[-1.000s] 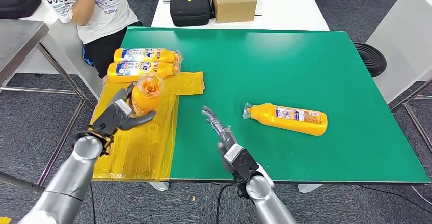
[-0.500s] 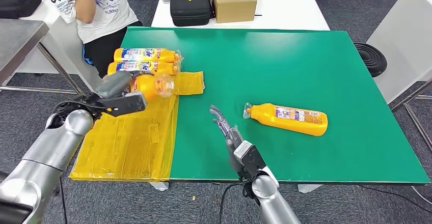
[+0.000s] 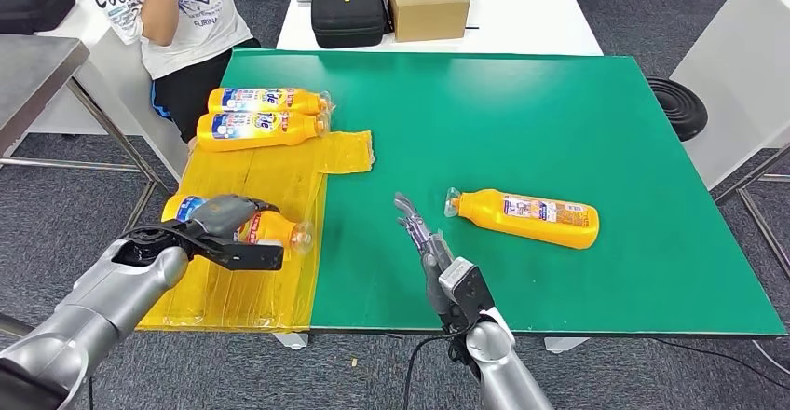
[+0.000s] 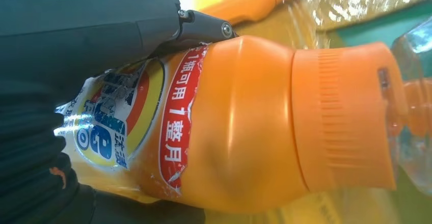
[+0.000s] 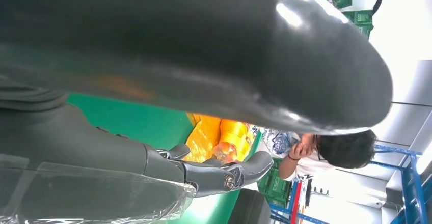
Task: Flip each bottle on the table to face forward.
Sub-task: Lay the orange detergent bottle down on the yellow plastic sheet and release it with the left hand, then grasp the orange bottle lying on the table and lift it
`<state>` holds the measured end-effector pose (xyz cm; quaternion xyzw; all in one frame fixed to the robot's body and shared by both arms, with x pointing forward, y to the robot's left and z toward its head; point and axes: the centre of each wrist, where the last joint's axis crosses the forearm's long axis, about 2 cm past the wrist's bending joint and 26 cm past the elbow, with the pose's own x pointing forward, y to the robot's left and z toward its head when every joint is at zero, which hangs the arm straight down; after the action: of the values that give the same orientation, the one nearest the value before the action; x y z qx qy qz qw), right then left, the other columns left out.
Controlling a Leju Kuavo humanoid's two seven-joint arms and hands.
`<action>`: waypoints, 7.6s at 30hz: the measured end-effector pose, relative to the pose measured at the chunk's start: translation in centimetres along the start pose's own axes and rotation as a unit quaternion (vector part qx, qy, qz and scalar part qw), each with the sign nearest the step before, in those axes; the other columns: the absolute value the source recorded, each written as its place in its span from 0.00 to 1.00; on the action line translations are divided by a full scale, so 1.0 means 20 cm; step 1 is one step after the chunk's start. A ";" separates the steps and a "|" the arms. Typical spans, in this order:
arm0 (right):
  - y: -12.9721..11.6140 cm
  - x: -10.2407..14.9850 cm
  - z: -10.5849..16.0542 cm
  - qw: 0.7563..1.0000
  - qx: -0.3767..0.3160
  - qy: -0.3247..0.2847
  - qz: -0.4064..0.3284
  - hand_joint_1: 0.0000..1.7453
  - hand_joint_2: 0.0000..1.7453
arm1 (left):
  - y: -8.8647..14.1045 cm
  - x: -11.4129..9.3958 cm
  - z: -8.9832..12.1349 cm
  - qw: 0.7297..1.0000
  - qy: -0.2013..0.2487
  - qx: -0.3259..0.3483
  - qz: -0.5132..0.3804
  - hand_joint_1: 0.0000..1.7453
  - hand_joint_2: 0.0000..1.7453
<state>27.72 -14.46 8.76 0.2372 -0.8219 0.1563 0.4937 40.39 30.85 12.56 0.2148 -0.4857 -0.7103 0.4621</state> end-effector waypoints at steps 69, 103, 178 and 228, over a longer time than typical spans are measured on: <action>-0.02 -0.09 0.02 0.998 -0.039 0.031 -0.045 0.00 0.00 | 0.05 -0.08 0.01 0.993 -0.051 -0.108 -0.005 0.00 1.00; -0.08 -0.09 0.10 0.996 -0.056 0.063 -0.009 0.00 0.25 | 0.04 -0.04 0.22 0.963 -0.251 0.055 0.078 0.00 1.00; -1.51 0.28 0.00 0.817 0.022 0.492 0.298 0.00 1.00 | -0.49 0.33 0.16 0.822 -0.058 0.265 0.500 0.00 1.00; -1.50 0.24 0.04 0.745 0.047 0.531 0.400 1.00 1.00 | -0.56 0.27 0.09 0.808 -0.063 0.249 0.530 0.00 1.00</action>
<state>41.54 -41.19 13.25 -0.2120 -0.4378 0.4789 0.7308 31.49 28.17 4.21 -0.0130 -0.7122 -0.2217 0.6659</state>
